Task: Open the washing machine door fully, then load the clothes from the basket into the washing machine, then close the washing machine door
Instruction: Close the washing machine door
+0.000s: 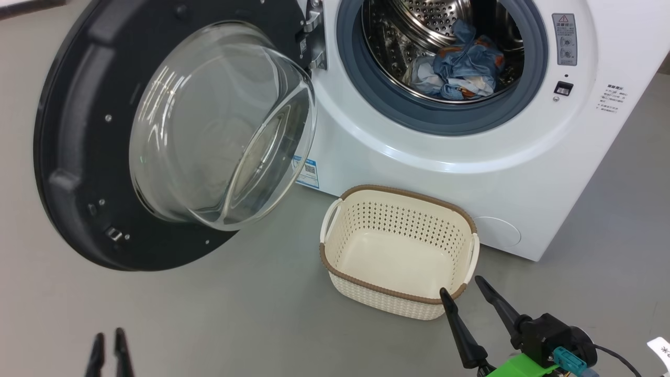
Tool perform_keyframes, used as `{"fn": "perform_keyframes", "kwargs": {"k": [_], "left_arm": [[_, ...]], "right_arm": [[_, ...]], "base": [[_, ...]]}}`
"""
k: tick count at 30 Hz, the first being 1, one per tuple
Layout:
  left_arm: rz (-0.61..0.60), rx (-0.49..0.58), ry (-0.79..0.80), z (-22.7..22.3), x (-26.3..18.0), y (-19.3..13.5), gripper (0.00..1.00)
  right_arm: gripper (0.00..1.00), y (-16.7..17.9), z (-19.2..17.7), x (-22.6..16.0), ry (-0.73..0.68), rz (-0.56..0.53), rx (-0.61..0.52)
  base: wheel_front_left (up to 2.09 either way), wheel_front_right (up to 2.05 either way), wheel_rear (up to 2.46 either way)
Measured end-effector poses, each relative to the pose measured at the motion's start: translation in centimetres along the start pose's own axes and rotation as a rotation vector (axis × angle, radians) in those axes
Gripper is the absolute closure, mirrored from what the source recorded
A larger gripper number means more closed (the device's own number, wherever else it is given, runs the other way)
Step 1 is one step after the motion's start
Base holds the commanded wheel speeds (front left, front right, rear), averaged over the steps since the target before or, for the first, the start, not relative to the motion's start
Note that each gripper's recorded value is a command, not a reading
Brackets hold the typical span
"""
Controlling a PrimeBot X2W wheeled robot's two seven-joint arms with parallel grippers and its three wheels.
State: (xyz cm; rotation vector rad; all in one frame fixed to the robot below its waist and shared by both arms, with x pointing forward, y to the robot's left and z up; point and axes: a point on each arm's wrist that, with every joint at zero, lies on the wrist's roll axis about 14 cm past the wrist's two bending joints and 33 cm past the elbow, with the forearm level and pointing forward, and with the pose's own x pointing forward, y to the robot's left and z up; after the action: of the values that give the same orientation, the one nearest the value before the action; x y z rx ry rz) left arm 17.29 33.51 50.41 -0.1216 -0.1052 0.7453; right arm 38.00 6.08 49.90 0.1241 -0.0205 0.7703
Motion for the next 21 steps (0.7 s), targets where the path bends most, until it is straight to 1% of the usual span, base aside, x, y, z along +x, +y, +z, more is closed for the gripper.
{"fn": "perform_keyframes", "kwargs": {"k": [6,11,15,16,17,21], "left_arm": [[0.001,-0.025,0.008,-0.2,0.0,0.0,1.0],[0.045,-0.144,-0.011,0.5,0.6,1.1,1.0],[0.097,-0.268,-0.076,2.2,1.9,3.2,1.0],[0.087,-0.348,-0.118,3.1,2.7,3.7,1.0],[0.082,-0.401,-0.137,3.5,3.1,3.9,1.0],[0.123,-0.545,-0.218,5.0,4.5,5.9,1.0]], "right_arm": [[0.0,-0.1,0.1,0.0,-0.003,-0.005,0.0],[0.0,-0.3,0.1,-0.1,-0.004,-0.008,0.002],[0.0,-0.6,0.2,-0.1,-0.008,-0.017,0.001],[0.0,-0.7,0.2,-0.3,-0.007,-0.025,0.002],[0.0,-0.8,0.1,-0.5,-0.004,-0.028,0.003],[0.0,-1.3,-0.2,-1.0,0.004,-0.046,0.006]], "base": [[0.0,0.0,0.0],[0.0,0.0,0.0],[0.0,0.0,0.0],[0.0,0.0,0.0],[0.0,0.0,0.0],[0.0,0.0,0.0]]}}
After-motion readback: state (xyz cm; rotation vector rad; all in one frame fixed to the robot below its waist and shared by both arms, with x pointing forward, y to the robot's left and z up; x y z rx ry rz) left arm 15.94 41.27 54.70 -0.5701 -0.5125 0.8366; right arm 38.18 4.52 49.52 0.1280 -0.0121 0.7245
